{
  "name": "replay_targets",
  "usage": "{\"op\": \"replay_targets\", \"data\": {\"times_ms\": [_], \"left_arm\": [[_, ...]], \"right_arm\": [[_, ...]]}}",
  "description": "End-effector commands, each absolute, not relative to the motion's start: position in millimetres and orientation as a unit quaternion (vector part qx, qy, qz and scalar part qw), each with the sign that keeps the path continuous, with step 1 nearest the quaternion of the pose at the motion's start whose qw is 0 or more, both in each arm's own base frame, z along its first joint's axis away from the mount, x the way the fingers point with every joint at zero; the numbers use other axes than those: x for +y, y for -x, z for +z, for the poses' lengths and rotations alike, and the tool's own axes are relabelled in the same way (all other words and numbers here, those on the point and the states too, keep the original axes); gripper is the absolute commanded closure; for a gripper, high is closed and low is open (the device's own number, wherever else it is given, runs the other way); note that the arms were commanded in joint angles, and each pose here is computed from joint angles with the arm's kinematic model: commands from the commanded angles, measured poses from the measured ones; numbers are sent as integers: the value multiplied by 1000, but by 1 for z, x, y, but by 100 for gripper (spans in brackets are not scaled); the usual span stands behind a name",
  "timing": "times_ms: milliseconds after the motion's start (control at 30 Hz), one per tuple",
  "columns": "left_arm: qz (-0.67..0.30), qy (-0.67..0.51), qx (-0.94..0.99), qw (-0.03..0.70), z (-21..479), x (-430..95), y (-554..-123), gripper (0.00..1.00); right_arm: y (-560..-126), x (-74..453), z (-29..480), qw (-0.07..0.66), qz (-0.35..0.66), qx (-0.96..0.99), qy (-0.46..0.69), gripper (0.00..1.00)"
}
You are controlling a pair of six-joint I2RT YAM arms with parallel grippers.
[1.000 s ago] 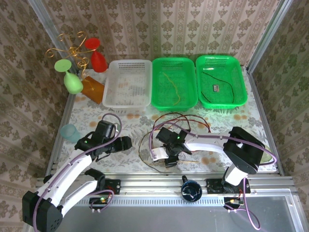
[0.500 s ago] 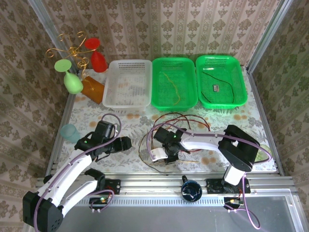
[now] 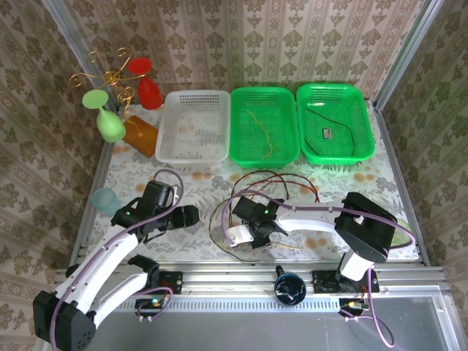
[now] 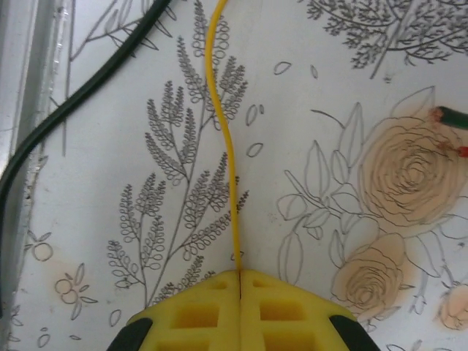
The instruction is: Untangle the cables
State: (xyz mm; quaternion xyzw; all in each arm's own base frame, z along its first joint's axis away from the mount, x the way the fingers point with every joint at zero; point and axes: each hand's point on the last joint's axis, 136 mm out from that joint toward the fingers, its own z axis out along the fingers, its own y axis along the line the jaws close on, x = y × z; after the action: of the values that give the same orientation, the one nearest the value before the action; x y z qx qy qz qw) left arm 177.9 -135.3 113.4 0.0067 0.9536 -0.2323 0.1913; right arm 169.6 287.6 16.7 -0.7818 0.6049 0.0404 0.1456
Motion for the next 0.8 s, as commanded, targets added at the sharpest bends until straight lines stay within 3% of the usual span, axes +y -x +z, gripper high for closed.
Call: {"op": "replay_targets", "data": {"times_ms": [0, 200, 333, 600, 767], "left_arm": [[-238, -68, 939, 239, 146, -140, -188, 29], [-234, -151, 893, 353, 199, -147, -209, 29], [-260, -222, 857, 386, 228, -168, -212, 29], [-294, -331, 795, 415, 274, -213, -215, 25], [-313, -358, 793, 380, 286, -230, -219, 23]], "right_arm": [[-193, 292, 44, 209, -1, 602, 771, 100], [-216, 301, 110, 307, -31, 570, 761, 100], [-227, 306, 156, 367, -38, 555, 746, 100], [-255, 310, 240, 467, -17, 550, 691, 100], [-271, 308, 274, 499, 9, 549, 670, 100]]}}
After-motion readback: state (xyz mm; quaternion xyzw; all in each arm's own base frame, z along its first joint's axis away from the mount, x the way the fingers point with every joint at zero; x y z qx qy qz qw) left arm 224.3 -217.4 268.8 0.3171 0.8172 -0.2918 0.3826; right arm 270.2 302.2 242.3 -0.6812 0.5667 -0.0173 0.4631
